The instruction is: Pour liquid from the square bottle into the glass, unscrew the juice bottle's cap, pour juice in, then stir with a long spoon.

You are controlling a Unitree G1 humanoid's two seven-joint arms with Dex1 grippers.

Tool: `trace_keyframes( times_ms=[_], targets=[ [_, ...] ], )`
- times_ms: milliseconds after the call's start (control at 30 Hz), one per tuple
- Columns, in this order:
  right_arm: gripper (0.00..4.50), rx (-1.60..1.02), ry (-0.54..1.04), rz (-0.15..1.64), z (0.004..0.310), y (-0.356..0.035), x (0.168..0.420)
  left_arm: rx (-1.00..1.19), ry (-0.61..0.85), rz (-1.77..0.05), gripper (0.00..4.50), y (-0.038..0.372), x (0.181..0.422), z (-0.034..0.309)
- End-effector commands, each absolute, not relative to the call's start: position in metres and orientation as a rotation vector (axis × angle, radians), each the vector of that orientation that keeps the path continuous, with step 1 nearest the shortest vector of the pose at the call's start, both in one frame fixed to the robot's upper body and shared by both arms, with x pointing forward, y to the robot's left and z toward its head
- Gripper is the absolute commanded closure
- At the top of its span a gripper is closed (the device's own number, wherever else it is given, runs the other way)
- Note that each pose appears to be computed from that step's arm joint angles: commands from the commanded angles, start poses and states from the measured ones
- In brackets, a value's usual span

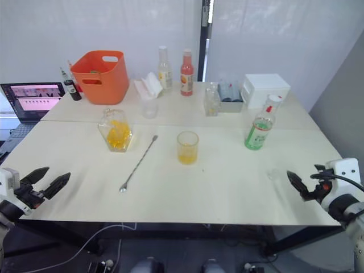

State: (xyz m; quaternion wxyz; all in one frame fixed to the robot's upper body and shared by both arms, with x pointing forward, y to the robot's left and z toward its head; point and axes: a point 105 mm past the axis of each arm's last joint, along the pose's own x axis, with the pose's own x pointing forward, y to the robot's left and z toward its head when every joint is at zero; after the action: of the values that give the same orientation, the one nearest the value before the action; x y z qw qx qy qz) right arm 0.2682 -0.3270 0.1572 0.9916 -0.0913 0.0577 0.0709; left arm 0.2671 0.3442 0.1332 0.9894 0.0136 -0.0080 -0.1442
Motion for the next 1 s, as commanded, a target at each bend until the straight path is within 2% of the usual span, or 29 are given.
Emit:
trace_keyframes(
  times_ms=[33, 133, 333, 500, 733, 1000],
  targets=[
    [0.0, -0.184, 0.054, 0.16, 0.175, -0.317, 0.269, 0.025, -0.043, -0.376, 0.02, 0.33, 0.266, 0.145],
    [0.0, -0.153, 0.015, 0.173, 0.185, -0.296, 0.279, -0.019, -0.031, -0.472, 0.02, 0.31, 0.263, 0.146],
    [0.0, -0.081, -0.043, 0.099, 0.207, -0.265, 0.322, -0.083, -0.04, -0.749, 0.02, 0.235, 0.263, 0.161],
    [0.0, -0.05, -0.062, 0.052, 0.219, -0.262, 0.359, -0.114, -0.059, -0.943, 0.02, 0.183, 0.264, 0.179],
    [0.0, -0.02, -0.098, -0.034, 0.238, -0.274, 0.403, -0.106, -0.125, -1.082, 0.02, 0.142, 0.263, 0.204],
    [0.0, -0.005, -0.13, -0.009, 0.248, -0.269, 0.43, -0.108, -0.132, -1.146, 0.02, 0.124, 0.259, 0.21]
  ],
)
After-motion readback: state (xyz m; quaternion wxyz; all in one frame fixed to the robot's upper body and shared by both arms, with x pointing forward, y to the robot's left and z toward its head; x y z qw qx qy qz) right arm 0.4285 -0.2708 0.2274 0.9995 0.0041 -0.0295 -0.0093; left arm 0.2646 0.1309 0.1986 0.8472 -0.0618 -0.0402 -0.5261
